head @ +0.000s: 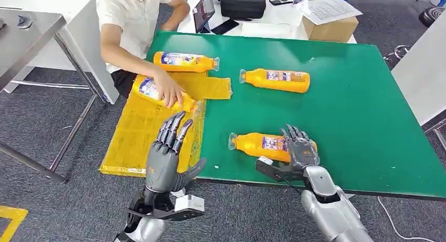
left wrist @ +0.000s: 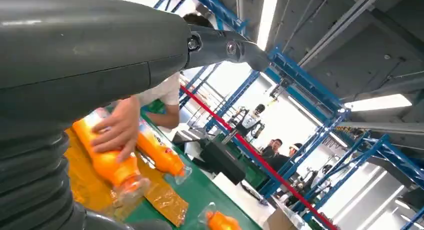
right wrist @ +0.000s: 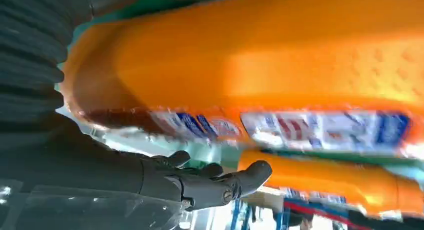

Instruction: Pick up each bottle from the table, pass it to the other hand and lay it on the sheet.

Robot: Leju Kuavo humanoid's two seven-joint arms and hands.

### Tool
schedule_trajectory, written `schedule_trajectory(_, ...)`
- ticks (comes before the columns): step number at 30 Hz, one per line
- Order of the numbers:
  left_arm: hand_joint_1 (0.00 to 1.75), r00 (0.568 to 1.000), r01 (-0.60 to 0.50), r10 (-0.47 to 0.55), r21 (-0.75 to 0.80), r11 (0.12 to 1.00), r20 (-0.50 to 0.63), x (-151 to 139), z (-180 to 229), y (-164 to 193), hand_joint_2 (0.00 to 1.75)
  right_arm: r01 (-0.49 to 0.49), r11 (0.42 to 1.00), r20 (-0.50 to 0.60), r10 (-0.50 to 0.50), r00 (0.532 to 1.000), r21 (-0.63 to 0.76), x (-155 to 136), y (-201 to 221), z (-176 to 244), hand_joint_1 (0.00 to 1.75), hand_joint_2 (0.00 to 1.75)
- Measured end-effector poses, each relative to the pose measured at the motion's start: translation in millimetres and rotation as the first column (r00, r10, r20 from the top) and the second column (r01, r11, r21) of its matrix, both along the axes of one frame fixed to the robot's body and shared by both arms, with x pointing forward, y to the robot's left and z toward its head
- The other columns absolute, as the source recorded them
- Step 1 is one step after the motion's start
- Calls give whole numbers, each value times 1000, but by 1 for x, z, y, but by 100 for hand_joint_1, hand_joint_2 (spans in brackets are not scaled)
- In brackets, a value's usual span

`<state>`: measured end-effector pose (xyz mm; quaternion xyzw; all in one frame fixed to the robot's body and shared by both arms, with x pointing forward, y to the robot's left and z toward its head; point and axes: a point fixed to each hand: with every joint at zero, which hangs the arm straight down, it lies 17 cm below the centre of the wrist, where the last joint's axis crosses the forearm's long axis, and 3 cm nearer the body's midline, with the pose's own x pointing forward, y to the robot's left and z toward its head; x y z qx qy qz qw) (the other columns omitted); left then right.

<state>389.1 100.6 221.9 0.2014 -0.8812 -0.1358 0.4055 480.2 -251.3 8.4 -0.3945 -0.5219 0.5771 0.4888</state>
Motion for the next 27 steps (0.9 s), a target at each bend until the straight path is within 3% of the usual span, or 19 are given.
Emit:
schedule_trajectory(6, 0, 999, 40, -40, -30, 999, 15, 1, 6, -6, 175, -1, 981, -160, 32, 987, 193, -2, -13, -21, 175, 175)
schedule_trajectory(15, 0, 997, 82, -82, -31, 996, 14, 5, 6, -16, 175, 66, 970, -211, -16, 977, 233, -2, -39, -30, 175, 175)
schedule_trajectory(20, 0, 995, 101, -101, -51, 994, 19, 5, 8, -19, 175, 56, 942, -224, 21, 974, 330, -6, -37, -28, 175, 175)
schedule_trajectory(22, 0, 992, 128, -129, -118, 985, -1, 6, 6, -17, 175, 38, 905, -223, 64, 973, 425, -13, -30, -24, 175, 175)
schedule_trajectory(24, 0, 981, 152, -180, -292, 944, -70, 14, -1, -10, 175, 25, 854, -208, 98, 973, 520, -22, -22, -17, 175, 175)
schedule_trajectory(27, 0, 919, 112, -323, -632, 767, -228, 34, -30, 0, 175, -11, 782, -159, 140, 977, 623, -39, 1, -5, 175, 175)
